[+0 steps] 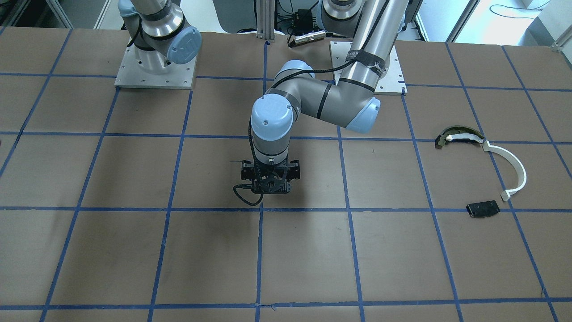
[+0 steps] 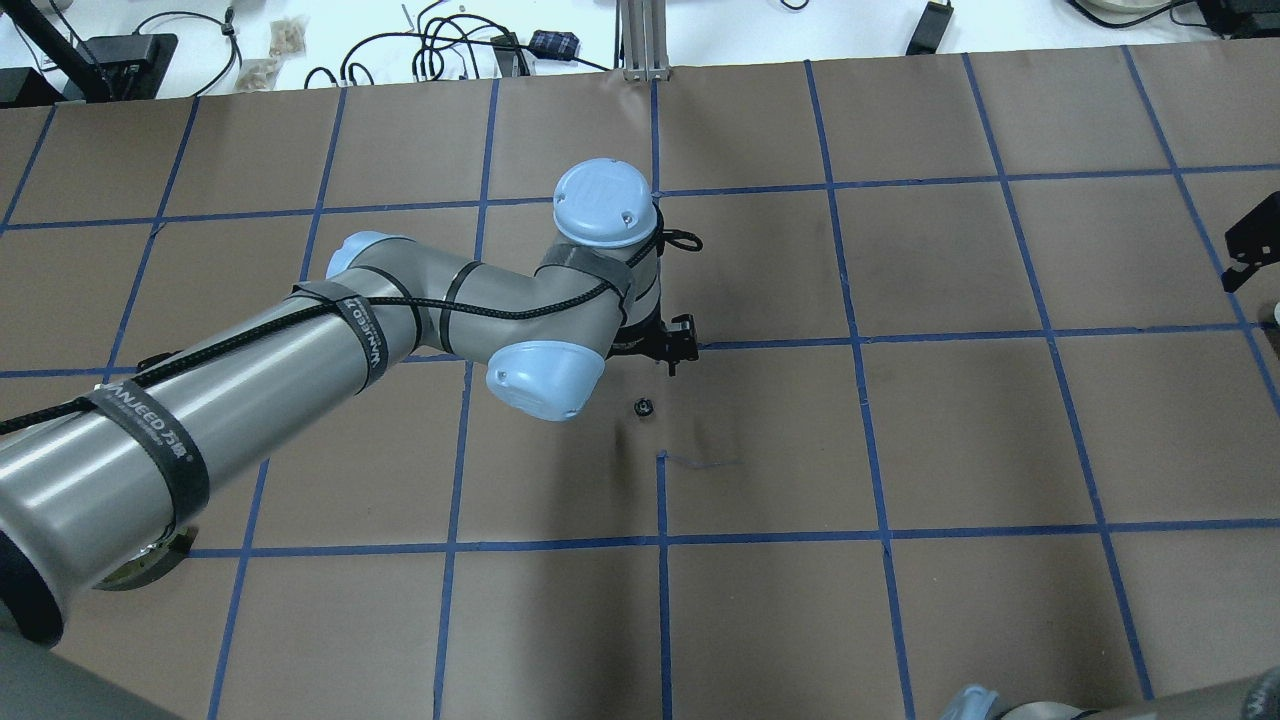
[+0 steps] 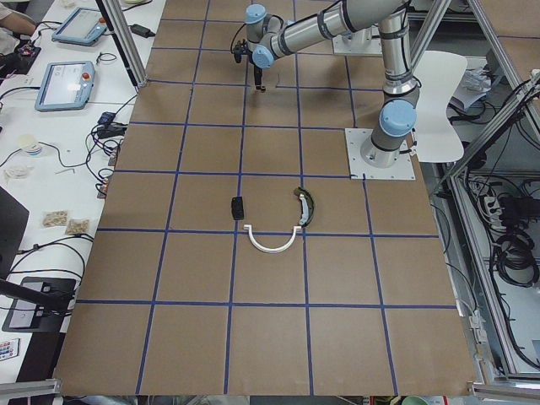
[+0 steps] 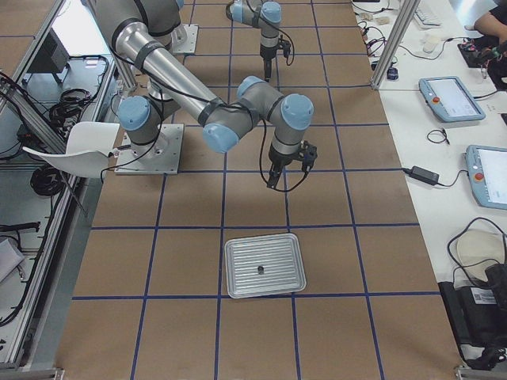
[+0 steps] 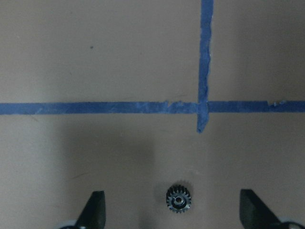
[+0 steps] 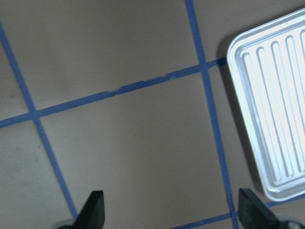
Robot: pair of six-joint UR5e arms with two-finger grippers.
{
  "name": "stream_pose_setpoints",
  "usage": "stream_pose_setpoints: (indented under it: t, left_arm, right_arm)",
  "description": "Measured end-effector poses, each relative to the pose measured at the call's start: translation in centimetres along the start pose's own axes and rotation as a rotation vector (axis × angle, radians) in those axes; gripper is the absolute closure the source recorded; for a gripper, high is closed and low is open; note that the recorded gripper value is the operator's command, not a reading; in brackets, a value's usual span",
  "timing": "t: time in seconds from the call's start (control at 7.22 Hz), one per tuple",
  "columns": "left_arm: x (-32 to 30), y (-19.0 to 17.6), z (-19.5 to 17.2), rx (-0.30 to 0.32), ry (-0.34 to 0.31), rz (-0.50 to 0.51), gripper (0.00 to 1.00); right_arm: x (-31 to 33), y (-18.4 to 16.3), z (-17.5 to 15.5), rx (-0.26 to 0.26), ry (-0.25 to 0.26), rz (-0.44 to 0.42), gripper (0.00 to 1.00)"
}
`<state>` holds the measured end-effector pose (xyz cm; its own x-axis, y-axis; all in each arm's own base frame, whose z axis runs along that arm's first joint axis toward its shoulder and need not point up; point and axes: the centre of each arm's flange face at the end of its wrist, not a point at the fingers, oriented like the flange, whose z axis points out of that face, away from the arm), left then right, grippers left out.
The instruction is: Place bearing gear from tray to pile
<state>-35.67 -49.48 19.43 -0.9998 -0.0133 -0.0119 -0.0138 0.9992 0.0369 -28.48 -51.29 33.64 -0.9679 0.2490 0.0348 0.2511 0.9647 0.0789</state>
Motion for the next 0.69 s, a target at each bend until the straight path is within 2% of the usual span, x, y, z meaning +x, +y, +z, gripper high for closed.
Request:
stream_pose_setpoints:
  t: [0.42, 0.55, 0.69]
  left_arm:
    - [0.5, 0.8, 1.4, -0.026, -0.012, 0.006, 0.00]
    - [0.5, 0.8, 1.8, -0.033, -0.014, 0.006, 0.07]
    - [0.5, 0.9, 2.0, -0.036, -0.015, 0.005, 0.22]
  right_arm:
    - [8.8, -2.0, 5.6, 0.069, 0.058, -0.045, 0.00]
    - [11.6, -2.1, 7.6, 0.074, 0.066, -0.045, 0.00]
    - [13.9, -2.2, 9.6, 0.073, 0.069, -0.032, 0.00]
